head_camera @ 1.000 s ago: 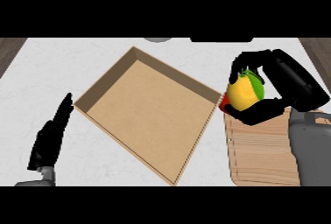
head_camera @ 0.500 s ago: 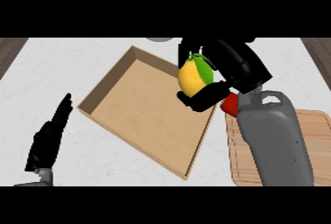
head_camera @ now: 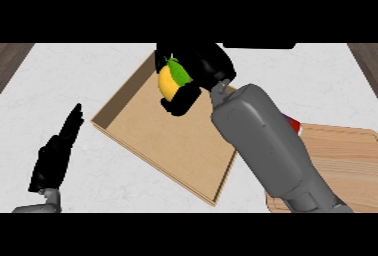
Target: Pick the lemon from the cutting board and place it in the cardboard box
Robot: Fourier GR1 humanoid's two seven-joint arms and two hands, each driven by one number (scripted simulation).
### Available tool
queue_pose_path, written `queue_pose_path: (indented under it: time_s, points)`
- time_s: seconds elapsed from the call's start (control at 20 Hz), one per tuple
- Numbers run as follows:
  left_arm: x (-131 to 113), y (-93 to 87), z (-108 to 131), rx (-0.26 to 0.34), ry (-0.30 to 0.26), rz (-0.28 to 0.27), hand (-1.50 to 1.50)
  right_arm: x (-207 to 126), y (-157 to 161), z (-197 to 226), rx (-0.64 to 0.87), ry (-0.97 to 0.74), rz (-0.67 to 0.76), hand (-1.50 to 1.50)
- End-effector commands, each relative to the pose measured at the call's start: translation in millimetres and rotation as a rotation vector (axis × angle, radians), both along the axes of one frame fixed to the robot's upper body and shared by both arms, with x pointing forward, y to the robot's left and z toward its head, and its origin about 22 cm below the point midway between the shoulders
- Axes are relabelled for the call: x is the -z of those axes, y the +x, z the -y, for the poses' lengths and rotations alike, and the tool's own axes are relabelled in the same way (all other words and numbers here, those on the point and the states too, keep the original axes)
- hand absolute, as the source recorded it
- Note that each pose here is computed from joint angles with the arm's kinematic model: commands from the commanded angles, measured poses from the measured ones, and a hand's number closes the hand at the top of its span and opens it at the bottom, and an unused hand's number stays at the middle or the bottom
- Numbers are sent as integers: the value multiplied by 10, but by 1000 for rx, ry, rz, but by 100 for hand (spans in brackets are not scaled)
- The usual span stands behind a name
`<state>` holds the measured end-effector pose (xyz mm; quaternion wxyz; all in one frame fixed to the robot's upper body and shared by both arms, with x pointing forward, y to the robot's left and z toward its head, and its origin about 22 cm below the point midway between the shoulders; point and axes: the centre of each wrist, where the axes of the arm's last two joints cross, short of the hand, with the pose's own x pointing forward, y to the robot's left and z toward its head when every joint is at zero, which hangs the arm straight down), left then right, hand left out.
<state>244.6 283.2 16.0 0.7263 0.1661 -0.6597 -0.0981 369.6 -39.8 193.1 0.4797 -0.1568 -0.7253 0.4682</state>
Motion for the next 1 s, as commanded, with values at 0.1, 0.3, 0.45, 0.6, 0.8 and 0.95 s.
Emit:
queue_pose_path:
  time_s: [0.1, 0.3, 0.45, 0.6, 0.8, 0.95]
  points:
    - [30, 36, -2, 18, 9, 2, 0, 230, 305, -200, 25, -89, -80, 150]
    - [-38, 100, 34, 3, -11, 13, 0, 534, 238, -258, 82, -29, -164, -150]
    - [174, 42, -122, 13, 2, -5, 0, 630, 268, -332, 86, -24, -130, -150]
    - [25, 115, 150, 36, -14, 8, 0, 652, 204, -420, 81, 42, -163, -150]
    - [35, 152, 137, 19, -11, 9, 0, 813, 195, -255, 152, 288, -128, -150]
    - [165, -4, 137, 26, -1, -3, 0, 530, 359, -190, 212, 452, -117, -150]
